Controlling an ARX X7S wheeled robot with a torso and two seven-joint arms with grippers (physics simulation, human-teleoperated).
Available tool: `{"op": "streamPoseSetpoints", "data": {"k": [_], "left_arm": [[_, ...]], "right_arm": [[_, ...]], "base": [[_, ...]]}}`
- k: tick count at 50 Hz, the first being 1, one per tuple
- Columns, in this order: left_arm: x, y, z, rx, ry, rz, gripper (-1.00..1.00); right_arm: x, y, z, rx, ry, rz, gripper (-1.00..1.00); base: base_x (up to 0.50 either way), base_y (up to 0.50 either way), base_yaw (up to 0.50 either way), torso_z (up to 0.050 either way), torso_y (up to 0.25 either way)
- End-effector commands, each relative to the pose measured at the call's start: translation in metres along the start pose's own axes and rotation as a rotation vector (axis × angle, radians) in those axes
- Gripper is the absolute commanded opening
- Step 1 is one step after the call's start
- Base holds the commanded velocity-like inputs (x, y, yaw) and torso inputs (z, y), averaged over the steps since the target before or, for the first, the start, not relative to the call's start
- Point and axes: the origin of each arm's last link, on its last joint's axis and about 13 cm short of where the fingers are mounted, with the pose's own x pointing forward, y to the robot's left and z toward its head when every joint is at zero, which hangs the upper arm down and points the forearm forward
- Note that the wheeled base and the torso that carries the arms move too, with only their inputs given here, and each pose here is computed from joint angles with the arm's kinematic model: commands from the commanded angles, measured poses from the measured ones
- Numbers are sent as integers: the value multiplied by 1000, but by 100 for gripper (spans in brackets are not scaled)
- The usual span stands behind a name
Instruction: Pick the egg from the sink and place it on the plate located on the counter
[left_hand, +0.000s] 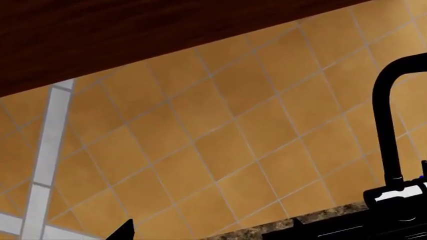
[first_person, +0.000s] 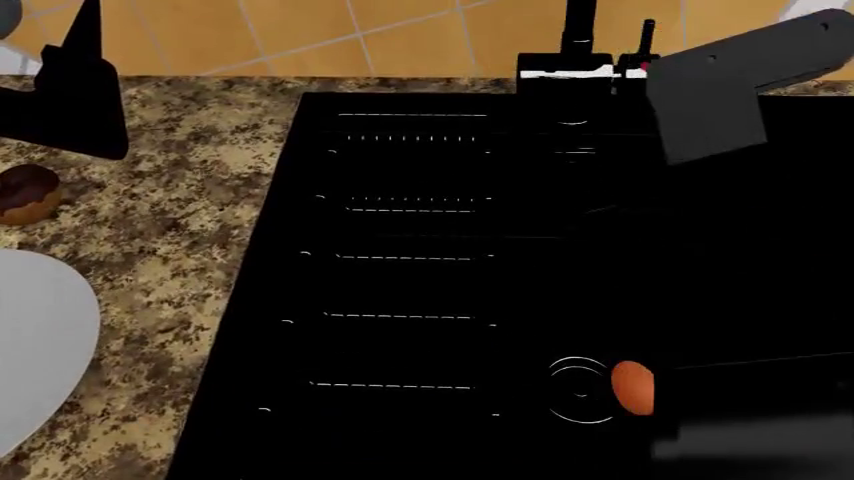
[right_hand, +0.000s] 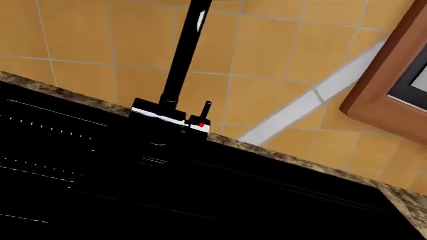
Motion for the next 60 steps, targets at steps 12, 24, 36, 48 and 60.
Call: {"op": "streamPoseSetpoints", "data": {"k": [12,24,36,48,60], "left_arm": [[1,-1,-1,-1,3,-3,100],[1,-1,-3,-2,4,-3,100],[2,0,-5,-2,10,-4,100],[3,1,-10,-2,20,-1,100],[3,-1,-9,0,19,-5,100]], "right_arm": [[23,-20,-33,-61,324,8,100],[32,-21,-48,-94,468,13,100],[45,-14,-68,-79,525,65,100],[58,0,-79,-54,548,173,100],[62,4,-85,-30,562,248,100]], "base": [[0,0,0,0,0],[0,0,0,0,0],[0,0,0,0,0],[0,0,0,0,0],[0,0,0,0,0]]}}
